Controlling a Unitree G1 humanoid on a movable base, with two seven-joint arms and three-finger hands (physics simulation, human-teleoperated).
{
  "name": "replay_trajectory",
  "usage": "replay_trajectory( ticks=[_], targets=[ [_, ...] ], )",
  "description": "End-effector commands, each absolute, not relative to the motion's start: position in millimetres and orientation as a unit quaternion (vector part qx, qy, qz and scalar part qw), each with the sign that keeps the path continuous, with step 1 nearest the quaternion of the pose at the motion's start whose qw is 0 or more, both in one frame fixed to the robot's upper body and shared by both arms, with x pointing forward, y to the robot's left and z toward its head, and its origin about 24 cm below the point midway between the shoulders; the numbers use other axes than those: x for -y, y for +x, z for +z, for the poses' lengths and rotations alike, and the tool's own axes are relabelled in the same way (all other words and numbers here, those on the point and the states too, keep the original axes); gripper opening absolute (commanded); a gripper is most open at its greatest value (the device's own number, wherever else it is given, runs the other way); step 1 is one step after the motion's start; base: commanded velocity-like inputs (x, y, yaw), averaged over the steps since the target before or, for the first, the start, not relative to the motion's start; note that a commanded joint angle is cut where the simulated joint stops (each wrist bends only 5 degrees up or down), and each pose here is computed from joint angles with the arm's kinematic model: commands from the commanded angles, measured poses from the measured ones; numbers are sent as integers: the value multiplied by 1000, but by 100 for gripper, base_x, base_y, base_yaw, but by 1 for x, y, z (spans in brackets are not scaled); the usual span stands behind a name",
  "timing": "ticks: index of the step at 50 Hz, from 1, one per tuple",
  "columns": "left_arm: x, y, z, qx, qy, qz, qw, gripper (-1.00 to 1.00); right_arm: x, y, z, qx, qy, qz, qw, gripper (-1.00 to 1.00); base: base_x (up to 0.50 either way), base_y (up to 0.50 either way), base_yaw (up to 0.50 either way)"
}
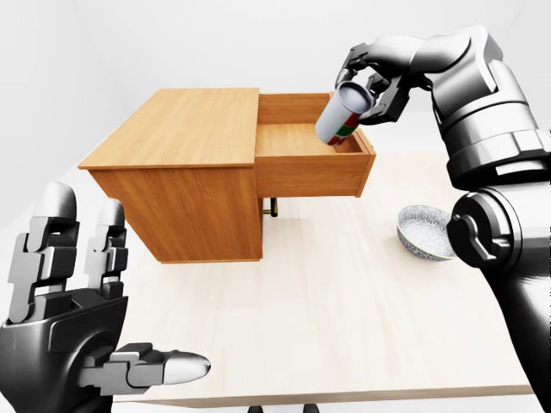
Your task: Put the ketchup in the top drawer of the cabinet.
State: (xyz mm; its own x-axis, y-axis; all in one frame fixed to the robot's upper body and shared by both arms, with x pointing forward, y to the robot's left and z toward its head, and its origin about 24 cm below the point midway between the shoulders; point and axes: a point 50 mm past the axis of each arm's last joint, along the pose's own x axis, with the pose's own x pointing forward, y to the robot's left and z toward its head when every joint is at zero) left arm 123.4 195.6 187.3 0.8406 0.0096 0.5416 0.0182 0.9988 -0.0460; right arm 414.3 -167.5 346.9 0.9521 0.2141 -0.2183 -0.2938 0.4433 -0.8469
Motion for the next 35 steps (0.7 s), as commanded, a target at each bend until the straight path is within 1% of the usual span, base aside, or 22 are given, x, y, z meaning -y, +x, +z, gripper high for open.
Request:
replay_trajectory(
  ticks=[1, 25, 26, 27, 28, 29, 30, 35],
  targets=[
    [-196, 123, 187, 280, -26, -2, 960, 100, 165, 416, 341, -42, -501, 157, 850, -100, 0, 0, 0],
    [-196, 123, 188, 282, -26, -1, 959, 100, 168, 416, 342, -44, -506, 151, 848, -100, 0, 0, 0],
    [-196, 123, 187, 281, -26, -2, 959, 100, 168, 415, 342, -44, -507, 150, 848, -97, 0, 0, 0],
    [-196, 123, 187, 280, -26, -2, 960, 100, 169, 415, 342, -44, -508, 150, 847, -74, 0, 0, 0],
    [-196, 123, 187, 280, -27, -2, 960, 100, 169, 415, 343, -44, -508, 149, 847, -56, 0, 0, 0],
    [-196, 123, 187, 280, -27, -2, 960, 100, 169, 415, 343, -44, -510, 148, 846, 33, 0, 0, 0],
    [-196, 123, 187, 280, -27, -2, 960, 100, 169, 415, 343, -45, -512, 147, 845, 100, 0, 0, 0],
    [-195, 123, 187, 278, -27, -3, 960, 100, 170, 415, 345, -45, -516, 143, 844, 100, 0, 0, 0]
  ],
)
